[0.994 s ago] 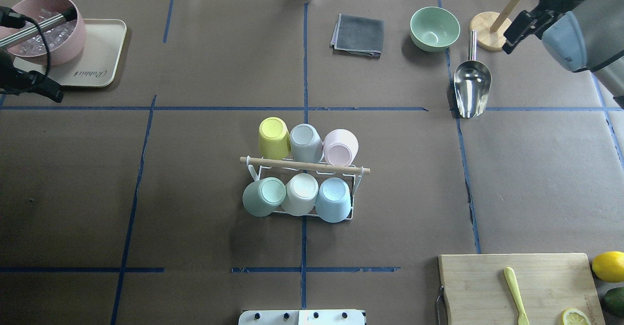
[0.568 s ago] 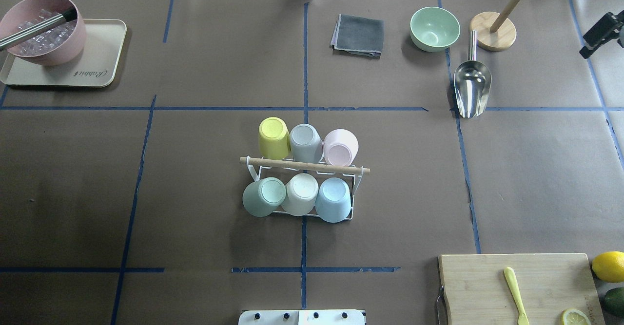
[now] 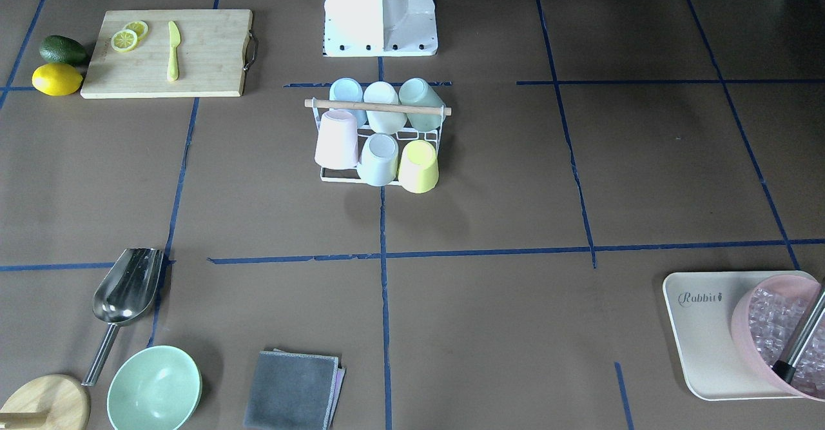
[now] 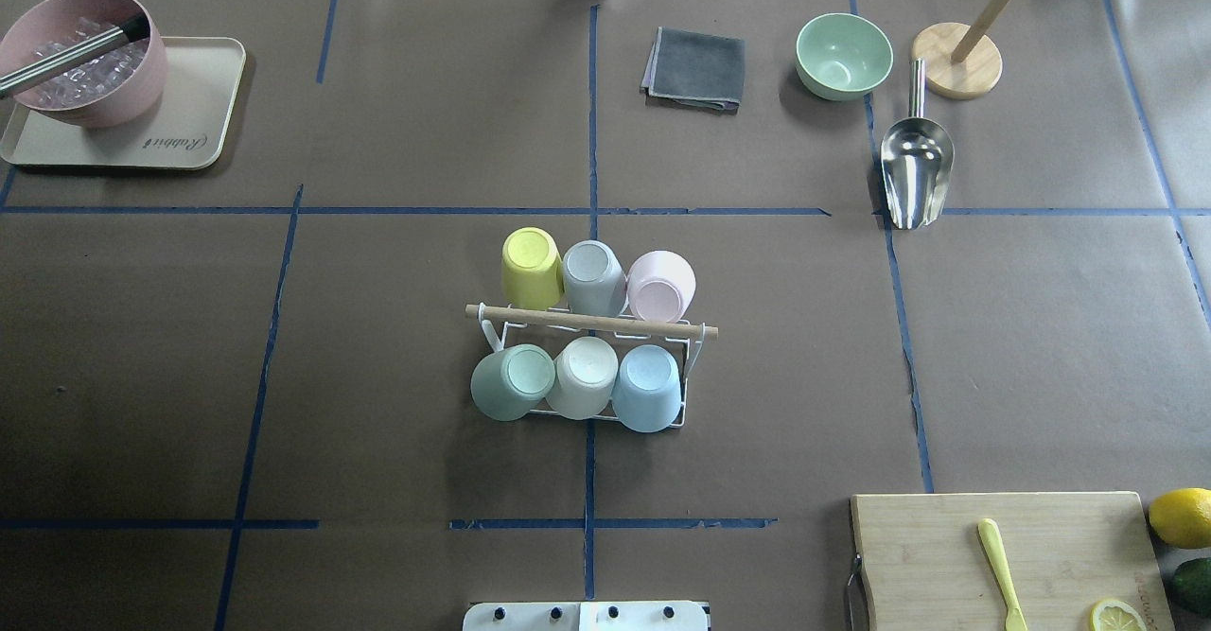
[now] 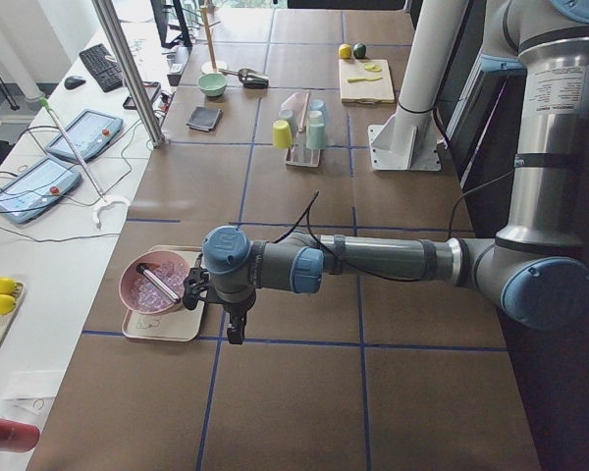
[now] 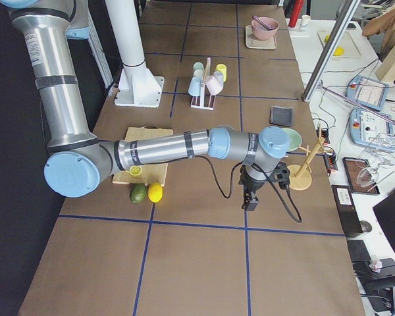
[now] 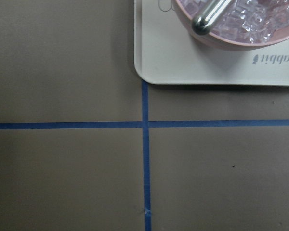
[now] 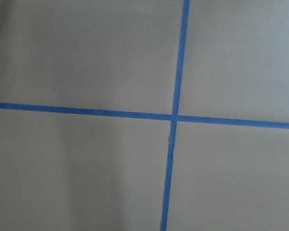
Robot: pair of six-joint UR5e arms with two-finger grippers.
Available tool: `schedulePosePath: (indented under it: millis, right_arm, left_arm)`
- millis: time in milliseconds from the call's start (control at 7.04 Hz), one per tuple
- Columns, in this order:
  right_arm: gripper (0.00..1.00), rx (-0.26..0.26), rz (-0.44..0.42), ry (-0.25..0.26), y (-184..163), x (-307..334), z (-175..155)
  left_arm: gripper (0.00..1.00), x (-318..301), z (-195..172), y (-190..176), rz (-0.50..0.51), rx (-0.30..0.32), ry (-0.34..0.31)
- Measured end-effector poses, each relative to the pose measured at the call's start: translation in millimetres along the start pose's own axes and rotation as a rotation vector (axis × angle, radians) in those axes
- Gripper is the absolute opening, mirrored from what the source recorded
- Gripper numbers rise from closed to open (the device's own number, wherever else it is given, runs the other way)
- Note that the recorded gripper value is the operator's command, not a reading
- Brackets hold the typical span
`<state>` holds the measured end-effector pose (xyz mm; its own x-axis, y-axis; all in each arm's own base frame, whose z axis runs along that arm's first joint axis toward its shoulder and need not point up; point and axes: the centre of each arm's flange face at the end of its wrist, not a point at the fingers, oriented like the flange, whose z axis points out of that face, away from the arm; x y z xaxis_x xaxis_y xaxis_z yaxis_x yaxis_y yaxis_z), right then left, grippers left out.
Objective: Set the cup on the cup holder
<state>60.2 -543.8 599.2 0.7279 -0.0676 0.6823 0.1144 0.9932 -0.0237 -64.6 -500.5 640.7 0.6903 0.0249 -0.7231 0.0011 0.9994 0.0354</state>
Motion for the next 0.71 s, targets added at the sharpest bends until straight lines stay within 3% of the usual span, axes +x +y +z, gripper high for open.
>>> schedulePosePath:
  millis: [426,710]
  right_arm:
    - [1.00,-0.002,0.035,0.005,77.9,49.2,29.0]
    - [1.00,-0.001,0.073,0.007,92.0,57.1,38.9]
  left_arm:
    - [1.00,-37.5,-18.6,19.6,0.008,-0.030,-0.018]
    - [1.00,-42.7,-17.7,20.9,0.000,-0.038,-0.029]
